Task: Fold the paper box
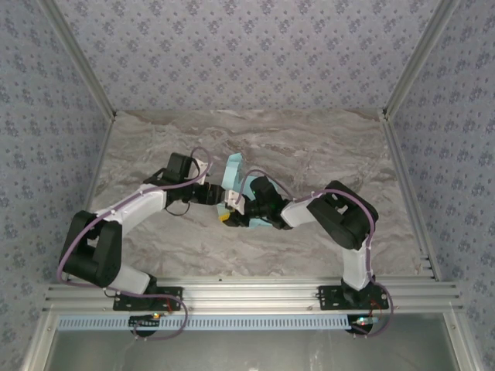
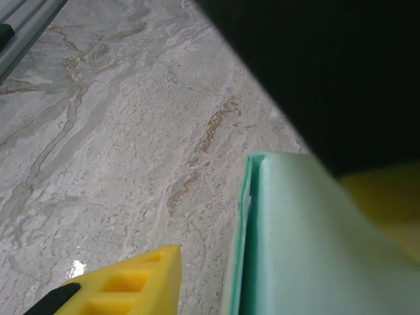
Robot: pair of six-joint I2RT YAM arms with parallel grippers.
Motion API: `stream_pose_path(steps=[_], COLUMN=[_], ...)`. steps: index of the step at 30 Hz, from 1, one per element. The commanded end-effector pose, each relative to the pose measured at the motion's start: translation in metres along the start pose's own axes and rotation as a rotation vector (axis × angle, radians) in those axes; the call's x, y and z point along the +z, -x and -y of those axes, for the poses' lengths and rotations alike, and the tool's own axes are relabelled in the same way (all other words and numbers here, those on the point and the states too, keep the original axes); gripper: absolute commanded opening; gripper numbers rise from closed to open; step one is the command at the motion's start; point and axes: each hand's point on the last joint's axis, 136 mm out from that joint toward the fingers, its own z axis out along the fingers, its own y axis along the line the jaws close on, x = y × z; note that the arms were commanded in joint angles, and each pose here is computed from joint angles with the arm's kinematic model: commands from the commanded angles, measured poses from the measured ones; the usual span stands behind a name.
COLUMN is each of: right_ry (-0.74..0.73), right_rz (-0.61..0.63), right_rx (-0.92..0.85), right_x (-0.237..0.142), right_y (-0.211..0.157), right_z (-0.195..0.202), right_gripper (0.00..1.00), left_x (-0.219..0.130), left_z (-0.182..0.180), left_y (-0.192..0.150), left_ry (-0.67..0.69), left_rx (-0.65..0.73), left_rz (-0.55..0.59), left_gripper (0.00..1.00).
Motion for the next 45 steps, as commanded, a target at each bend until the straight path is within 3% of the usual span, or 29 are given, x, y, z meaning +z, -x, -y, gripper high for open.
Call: stream_pose_path(steps=[1,4,10,11,13,15,24,30,37,43,45], right_ry=[0.003,0.035,0.068,0.061,0.051,0.048,0.084,0.095,0.204,0.271,0.279], right_rz=[0.098,0.101,0.088,0.079,0.060,0.038,-0.024,-0.005,0.011,0.026,0.025], right_rx=[-0.031,-0.042,-0.049,-0.045,-0.038,-0.022,0.035,0.017,-0.075,-0.079,-0.065], right_x=[0.001,0.006,0.014,0.013,0.010,0.006,0.013,0.023,0.025,0.019,0.018], right_y=[0.021,0.016,0.008,0.007,0.003,-0.005,-0.034,-0.028,-0.017,-0.014,-0.014], right_z=[0.002,-0.003,-0.010,-0.009,-0.007,-0.006,-0.005,-0.009,-0.030,-0.041,-0.041], right_gripper=[0.14,0.01,0.00,0.04,0.24,0.30,0.32,0.25,0.00,0.00,0.13], left_x=[0.006,0.004,0.003,0.003,0.004,0.003,-0.008,-0.004,-0.001,0.000,0.001], left_z=[-0.019,-0.016,-0.016,-0.018,-0.019,-0.021,-0.026,-0.028,-0.026,-0.027,-0.028], left_y=[-0.030,-0.028,-0.031,-0.031,-0.031,-0.031,-0.023,-0.029,-0.033,-0.033,-0.034], left_ry=[0.048,0.023,-0.001,0.000,0.002,0.006,0.009,-0.009,-0.029,-0.031,-0.031], left_rx=[-0.084,-0.106,-0.113,-0.116,-0.114,-0.105,-0.100,-0.125,-0.136,-0.155,-0.169], left_rz=[-0.079,-0.063,-0.078,-0.075,-0.072,-0.070,-0.023,-0.034,-0.041,-0.025,-0.015], left_gripper=[0.53,0.54,0.56,0.56,0.56,0.55,0.55,0.55,0.56,0.56,0.56])
